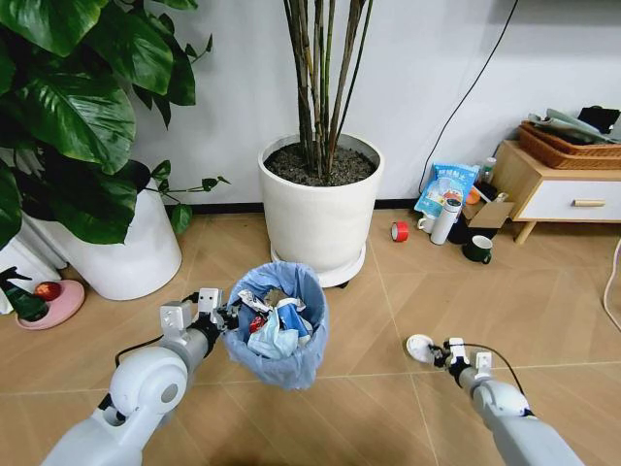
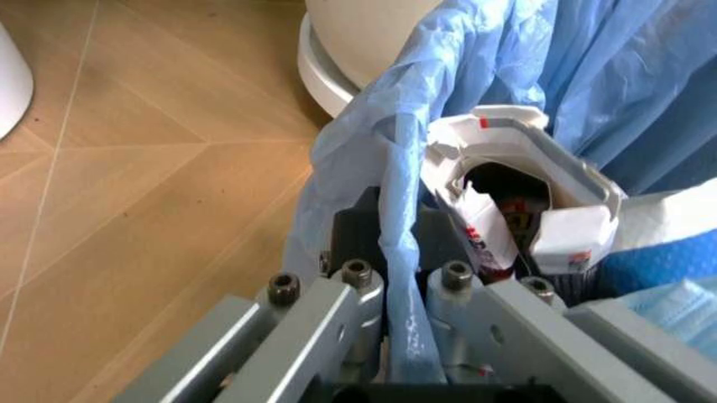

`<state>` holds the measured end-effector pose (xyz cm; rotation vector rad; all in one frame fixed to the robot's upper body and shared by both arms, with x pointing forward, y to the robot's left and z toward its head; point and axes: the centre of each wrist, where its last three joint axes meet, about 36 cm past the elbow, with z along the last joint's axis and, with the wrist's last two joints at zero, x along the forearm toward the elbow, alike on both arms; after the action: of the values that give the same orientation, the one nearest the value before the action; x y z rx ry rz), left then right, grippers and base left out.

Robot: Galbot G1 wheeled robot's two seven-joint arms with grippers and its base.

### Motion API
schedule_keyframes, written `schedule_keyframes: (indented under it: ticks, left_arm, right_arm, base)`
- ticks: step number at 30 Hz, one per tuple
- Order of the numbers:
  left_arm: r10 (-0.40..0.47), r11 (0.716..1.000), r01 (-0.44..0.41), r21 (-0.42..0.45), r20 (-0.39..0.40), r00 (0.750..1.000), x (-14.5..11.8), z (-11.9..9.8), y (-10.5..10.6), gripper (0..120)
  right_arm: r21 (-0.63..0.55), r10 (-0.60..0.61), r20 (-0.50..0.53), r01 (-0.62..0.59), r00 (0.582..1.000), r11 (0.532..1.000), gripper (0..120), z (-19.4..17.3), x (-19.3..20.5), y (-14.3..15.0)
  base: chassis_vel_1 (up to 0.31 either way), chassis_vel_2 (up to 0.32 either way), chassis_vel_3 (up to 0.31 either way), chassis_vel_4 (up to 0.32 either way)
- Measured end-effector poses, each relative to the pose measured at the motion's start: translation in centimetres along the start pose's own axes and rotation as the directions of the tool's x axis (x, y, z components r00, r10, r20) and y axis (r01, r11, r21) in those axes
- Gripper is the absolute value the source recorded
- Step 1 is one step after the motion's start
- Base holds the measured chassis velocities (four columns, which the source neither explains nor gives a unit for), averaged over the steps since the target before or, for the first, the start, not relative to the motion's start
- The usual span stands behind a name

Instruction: Pick up the trash bin and place the garbage on the floor into it.

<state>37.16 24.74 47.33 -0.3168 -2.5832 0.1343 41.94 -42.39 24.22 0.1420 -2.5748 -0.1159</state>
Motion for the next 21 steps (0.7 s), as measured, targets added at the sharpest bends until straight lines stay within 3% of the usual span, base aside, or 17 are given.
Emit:
schedule_keyframes:
  ticks: [9,10,16,21]
  left_arm:
    - [0.002,1.0,-0.002,-0.003,0.002,1.0,0.1,0.0,-0.1,0]
    - [0.002,1.0,-0.002,-0.003,0.002,1.0,0.1,0.0,-0.1,0]
    - [-0.001,1.0,0.001,-0.006,0.003,1.0,0.1,0.0,-0.2,0]
    - [-0.023,1.0,0.023,-0.02,-0.006,1.0,0.2,-0.1,-0.2,0]
  right_arm:
    - [0.175,-0.151,0.246,0.11,0.957,0.978,0,-11.6,4.3,3.2]
    - [0.175,-0.151,0.246,0.11,0.957,0.978,0,-11.6,4.3,3.2]
    - [0.29,-0.324,0.344,0.228,0.881,0.929,0,-18.2,8.1,9.2]
    - [0.337,-0.428,0.358,0.313,0.83,0.888,0,-20.8,10.0,13.4]
  base:
    - [0.0,0.0,0.0,0.0]
    - [0.0,0.0,0.0,0.0]
    - [0.0,0.0,0.0,0.0]
    - [0.0,0.0,0.0,0.0]
